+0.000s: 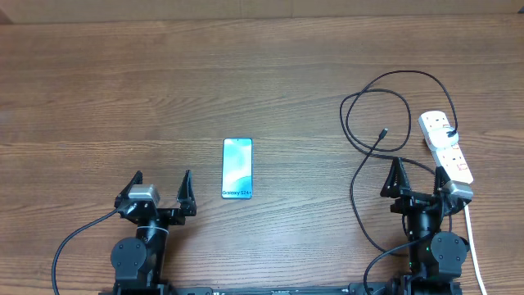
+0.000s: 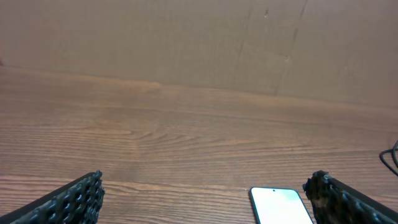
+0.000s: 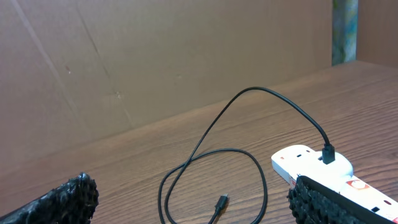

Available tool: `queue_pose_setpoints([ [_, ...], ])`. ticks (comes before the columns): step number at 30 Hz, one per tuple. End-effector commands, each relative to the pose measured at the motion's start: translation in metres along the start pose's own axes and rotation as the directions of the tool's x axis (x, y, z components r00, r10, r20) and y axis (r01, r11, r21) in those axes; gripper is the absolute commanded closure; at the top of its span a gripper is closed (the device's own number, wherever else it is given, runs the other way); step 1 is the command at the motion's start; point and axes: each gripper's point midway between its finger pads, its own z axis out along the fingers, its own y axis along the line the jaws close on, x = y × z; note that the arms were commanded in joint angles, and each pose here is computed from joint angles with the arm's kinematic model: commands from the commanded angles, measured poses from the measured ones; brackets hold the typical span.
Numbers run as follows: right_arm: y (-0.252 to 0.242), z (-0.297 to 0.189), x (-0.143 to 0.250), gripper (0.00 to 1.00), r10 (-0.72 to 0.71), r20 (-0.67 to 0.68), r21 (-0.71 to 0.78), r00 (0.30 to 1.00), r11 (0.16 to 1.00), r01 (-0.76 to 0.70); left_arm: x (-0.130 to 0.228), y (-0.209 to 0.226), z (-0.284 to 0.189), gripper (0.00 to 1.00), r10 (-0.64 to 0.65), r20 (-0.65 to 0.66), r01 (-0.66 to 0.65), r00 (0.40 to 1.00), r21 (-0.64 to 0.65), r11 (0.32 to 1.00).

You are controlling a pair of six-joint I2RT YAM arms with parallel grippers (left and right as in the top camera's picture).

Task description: Plug charger to phone and switch on socket

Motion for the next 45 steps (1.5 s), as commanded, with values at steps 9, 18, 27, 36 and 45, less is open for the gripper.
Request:
queue_pose_setpoints([
  [9, -0.001, 0.000, 0.003, 0.00, -0.004, -0.001, 0.000, 1.000, 1.000, 0.004, 0.001, -0.014, -0.001, 0.00, -0.026, -0.011, 0.027, 1.000, 0.076, 0.997],
  [18, -0.001, 0.000, 0.003, 0.00, -0.004, -0.001, 0.000, 1.000, 1.000, 0.004, 0.001, -0.014, -0.008, 0.00, -0.037, -0.148, 0.045, 0.988, 0.052, 0.998],
  [27, -0.001, 0.000, 0.003, 0.00, -0.004, -0.001, 0.000, 1.000, 1.000, 0.004, -0.035, -0.019, 0.001, 0.01, -0.033, -0.188, 0.042, 0.982, 0.045, 0.998],
  [36, -0.001, 0.000, 0.003, 0.00, -0.004, -0.001, 0.000, 1.000, 1.000, 0.004, -0.043, -0.025, 0.017, 0.00, -0.039, -0.264, 0.057, 0.964, 0.062, 0.996],
  [45, -0.001, 0.000, 0.003, 0.00, -0.004, -0.001, 0.000, 1.000, 1.000, 0.004, -0.034, -0.026, 0.024, 0.01, -0.044, -0.315, 0.067, 0.948, 0.063, 0.996],
])
